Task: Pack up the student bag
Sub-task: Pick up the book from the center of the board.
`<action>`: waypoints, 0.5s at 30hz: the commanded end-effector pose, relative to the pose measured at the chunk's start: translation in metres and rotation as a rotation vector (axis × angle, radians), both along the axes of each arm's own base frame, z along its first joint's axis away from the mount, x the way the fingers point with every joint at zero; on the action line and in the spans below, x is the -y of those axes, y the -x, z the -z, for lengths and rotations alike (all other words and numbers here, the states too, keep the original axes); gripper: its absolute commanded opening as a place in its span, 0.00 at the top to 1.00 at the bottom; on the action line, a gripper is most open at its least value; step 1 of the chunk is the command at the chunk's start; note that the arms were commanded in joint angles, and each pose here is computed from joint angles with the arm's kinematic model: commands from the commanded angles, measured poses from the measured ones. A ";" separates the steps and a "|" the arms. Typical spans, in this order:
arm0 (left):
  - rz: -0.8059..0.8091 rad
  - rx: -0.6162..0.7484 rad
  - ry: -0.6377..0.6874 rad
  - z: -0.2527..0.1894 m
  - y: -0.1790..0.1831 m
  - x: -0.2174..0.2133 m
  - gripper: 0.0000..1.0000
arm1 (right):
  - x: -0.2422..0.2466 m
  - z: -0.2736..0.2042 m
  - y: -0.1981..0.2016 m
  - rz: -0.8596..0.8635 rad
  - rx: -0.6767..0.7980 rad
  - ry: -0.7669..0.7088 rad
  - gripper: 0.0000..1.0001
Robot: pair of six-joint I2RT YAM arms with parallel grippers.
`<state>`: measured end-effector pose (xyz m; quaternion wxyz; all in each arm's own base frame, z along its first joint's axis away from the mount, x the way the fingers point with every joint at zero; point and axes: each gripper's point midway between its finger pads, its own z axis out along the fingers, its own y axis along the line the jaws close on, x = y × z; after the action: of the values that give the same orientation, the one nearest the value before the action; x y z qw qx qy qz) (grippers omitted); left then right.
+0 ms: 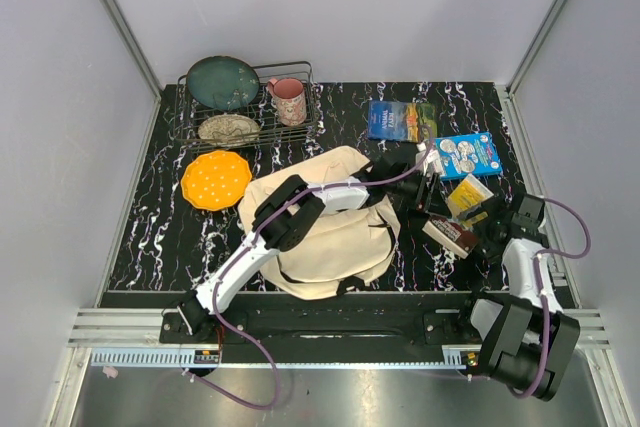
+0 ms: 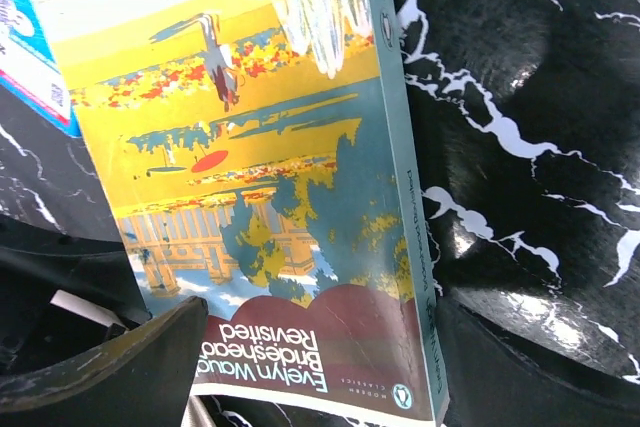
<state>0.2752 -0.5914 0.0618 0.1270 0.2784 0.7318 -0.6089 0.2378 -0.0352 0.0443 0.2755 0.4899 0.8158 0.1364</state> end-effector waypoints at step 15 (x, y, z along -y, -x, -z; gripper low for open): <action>0.117 0.003 0.135 -0.056 0.030 0.005 1.00 | -0.004 -0.039 -0.018 -0.032 0.131 0.005 0.00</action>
<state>0.2749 -0.5928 0.0718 0.1154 0.2622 0.7256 -0.6256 0.2357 -0.0259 0.0483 0.2711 0.4826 0.8176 0.1582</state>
